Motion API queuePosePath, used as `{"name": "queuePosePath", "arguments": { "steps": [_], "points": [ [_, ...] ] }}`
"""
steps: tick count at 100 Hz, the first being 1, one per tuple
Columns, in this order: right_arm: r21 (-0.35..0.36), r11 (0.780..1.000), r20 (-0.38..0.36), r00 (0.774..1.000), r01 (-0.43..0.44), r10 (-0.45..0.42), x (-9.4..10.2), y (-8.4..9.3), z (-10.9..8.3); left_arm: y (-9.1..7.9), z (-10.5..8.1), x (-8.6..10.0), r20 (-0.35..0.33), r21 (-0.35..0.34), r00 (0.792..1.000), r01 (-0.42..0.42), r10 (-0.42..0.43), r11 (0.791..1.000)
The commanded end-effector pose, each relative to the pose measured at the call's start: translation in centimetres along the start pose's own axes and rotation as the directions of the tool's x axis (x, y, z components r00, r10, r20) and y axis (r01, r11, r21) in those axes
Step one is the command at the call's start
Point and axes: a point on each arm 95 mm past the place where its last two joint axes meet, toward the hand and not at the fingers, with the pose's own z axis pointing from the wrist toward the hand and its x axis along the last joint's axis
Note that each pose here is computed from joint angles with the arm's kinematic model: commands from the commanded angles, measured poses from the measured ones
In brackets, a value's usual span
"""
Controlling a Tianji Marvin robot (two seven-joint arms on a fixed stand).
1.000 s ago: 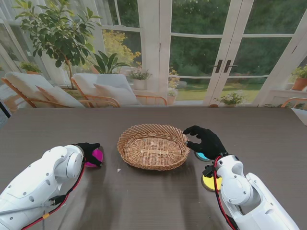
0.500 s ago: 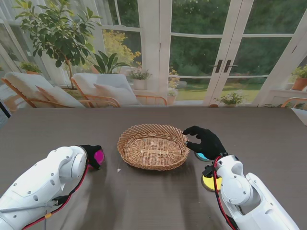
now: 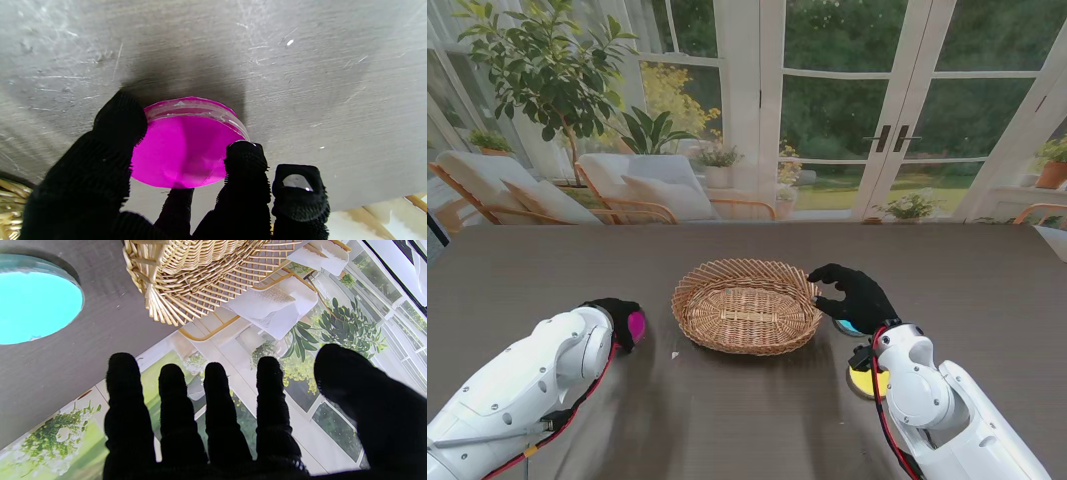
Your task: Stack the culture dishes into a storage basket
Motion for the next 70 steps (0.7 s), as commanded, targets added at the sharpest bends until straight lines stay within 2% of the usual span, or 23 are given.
{"name": "queuePosePath", "arguments": {
  "steps": [1,15,70],
  "points": [
    [0.020,1.000,-0.002,1.000,0.000,0.000,0.1,-0.4,-0.1,2.0,0.1,0.2,0.008,-0.050,1.000,-0.002,0.002,0.999],
    [0.020,1.000,-0.003,1.000,-0.001,0.001,0.1,-0.5,-0.1,2.2,0.0,0.3,0.014,-0.005,1.000,0.013,-0.013,1.000],
    [0.027,1.000,0.001,1.000,-0.002,0.002,0.0,-0.6,-0.1,2.4,-2.1,-0.7,-0.006,-0.034,0.992,0.129,-0.129,0.991]
  ]
}}
